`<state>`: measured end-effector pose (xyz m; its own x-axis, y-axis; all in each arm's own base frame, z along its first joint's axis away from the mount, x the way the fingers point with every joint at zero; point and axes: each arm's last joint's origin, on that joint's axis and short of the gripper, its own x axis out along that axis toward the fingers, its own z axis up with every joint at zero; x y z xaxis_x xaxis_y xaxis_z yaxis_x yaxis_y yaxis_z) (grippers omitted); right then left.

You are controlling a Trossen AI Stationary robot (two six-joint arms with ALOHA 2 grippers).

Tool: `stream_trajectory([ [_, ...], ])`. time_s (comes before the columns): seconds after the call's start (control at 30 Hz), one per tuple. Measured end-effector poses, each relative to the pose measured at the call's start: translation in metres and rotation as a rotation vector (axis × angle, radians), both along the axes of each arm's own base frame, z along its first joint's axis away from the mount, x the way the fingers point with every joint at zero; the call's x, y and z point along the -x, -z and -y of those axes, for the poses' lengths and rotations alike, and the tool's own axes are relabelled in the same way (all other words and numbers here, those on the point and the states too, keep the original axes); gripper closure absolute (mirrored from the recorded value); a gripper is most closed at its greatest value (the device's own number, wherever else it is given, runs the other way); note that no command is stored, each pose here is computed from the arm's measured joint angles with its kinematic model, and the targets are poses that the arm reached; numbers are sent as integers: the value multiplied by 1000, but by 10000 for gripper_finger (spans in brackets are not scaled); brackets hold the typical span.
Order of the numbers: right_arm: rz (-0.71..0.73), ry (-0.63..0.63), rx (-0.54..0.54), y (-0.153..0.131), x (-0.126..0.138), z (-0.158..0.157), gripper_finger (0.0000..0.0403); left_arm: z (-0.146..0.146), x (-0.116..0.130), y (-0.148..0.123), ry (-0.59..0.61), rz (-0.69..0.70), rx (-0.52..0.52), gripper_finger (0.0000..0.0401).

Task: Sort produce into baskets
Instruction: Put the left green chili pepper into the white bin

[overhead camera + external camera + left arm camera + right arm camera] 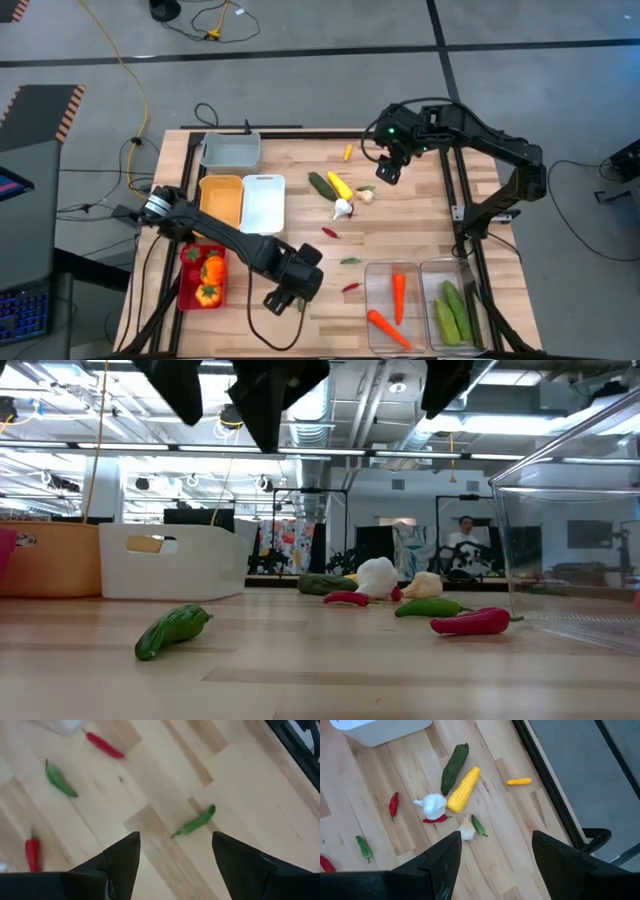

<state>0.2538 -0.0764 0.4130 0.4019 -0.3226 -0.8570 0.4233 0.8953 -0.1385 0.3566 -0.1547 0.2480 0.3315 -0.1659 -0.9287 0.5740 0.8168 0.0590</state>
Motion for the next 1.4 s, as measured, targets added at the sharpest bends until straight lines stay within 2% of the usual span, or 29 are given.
stream_trajectory([
  [0.17,14,36,-18,0,0,0,132,3,3,24,75,24,-16,166],
  [0.37,17,35,-22,0,-1,-3,132,3,7,54,123,53,17,166],
  [0.73,16,-28,-23,0,-5,-19,132,-2,20,95,134,82,65,168],
  [1.0,15,-38,-21,0,-5,-21,132,-1,20,105,127,134,105,221],
  [1.17,13,-41,-19,0,-6,-20,132,1,19,116,139,111,94,257],
  [1.4,15,-45,-15,0,-6,-20,132,1,18,122,127,89,92,287],
])
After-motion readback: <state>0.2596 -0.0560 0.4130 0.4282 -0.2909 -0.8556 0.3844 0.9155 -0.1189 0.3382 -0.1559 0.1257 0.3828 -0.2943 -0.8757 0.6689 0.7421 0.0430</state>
